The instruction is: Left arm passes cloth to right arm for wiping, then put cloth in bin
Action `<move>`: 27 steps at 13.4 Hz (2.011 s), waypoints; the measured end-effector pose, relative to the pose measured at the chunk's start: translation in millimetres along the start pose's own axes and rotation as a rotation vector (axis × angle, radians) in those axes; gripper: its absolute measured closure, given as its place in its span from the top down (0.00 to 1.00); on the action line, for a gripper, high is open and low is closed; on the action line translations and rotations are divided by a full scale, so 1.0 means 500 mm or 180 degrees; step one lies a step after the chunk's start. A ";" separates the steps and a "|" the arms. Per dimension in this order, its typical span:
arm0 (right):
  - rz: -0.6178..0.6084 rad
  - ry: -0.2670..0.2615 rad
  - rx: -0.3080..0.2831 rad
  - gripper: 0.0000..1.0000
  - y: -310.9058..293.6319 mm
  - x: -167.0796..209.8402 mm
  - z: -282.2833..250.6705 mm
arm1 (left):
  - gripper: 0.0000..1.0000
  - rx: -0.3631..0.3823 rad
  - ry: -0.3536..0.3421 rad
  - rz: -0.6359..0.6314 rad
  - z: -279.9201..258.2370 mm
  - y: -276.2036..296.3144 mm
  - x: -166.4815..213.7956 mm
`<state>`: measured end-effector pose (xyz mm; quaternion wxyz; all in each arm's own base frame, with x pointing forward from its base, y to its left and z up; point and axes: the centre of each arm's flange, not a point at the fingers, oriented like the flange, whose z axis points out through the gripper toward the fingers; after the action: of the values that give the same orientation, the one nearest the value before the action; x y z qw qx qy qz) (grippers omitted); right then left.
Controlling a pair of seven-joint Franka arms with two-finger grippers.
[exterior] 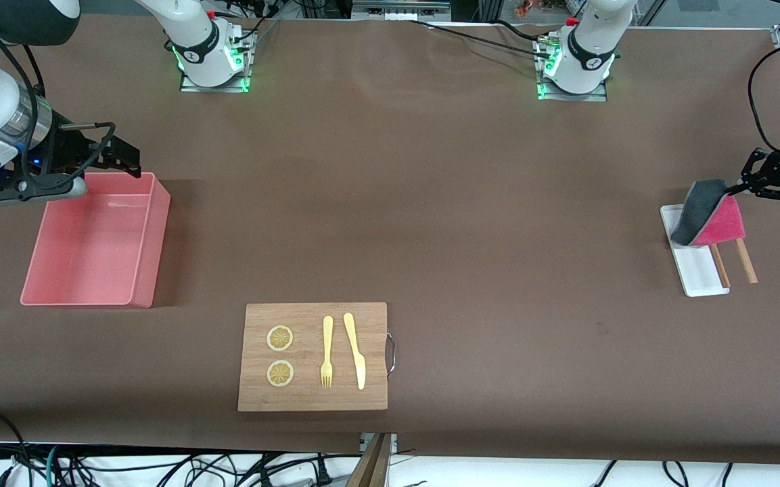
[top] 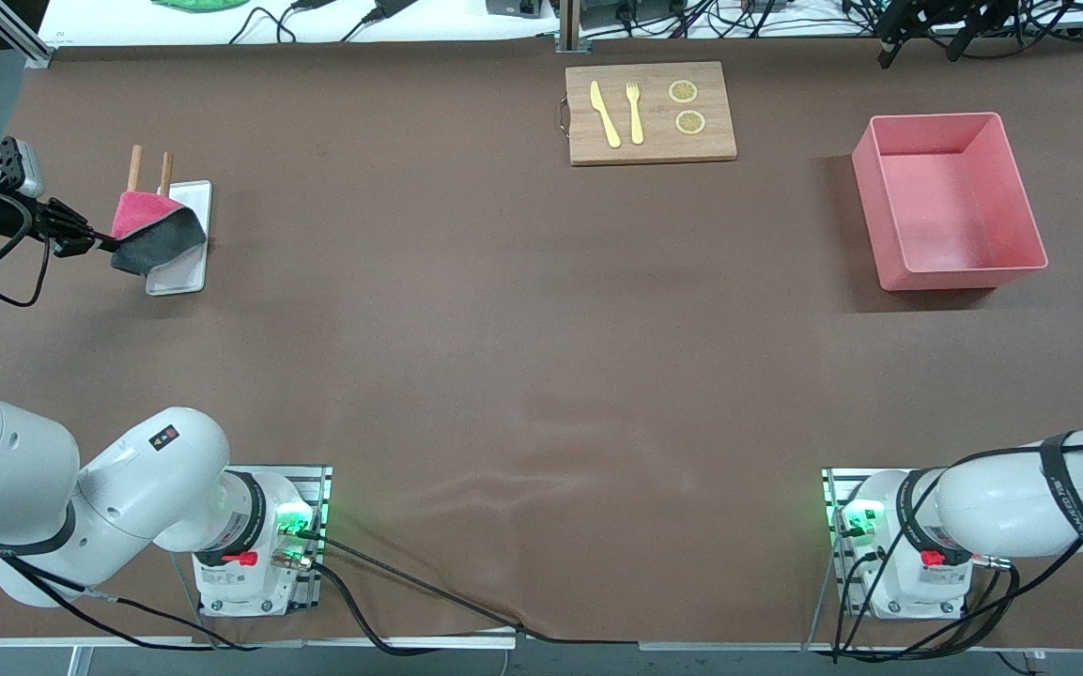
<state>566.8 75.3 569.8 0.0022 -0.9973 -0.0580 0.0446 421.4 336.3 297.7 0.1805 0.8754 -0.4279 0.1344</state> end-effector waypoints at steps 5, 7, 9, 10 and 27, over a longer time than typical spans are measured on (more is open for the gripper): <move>0.0000 0.0000 0.0000 1.00 0.000 0.000 0.000 | 0.01 -0.0022 0.0032 0.0066 -0.030 -0.009 0.021; 0.0000 0.0000 0.0000 1.00 0.000 0.000 0.000 | 0.01 -0.0046 0.0061 0.0137 -0.068 -0.019 0.051; -0.0001 0.0000 0.0000 1.00 0.000 0.000 0.000 | 0.01 -0.0152 -0.0046 0.0156 -0.126 -0.026 0.118; -0.0001 0.0001 0.0000 1.00 0.000 0.000 0.000 | 0.01 -0.0242 -0.0143 0.0104 -0.152 -0.024 0.173; 0.0014 0.0047 0.0001 1.00 0.006 0.003 -0.004 | 0.01 -0.0421 -0.1344 -0.0781 -0.018 0.374 1.000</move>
<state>569.0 72.4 571.4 0.0027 -0.9977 -0.0558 0.0374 570.3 -116.3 538.0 0.1589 0.9157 -0.3545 -0.1026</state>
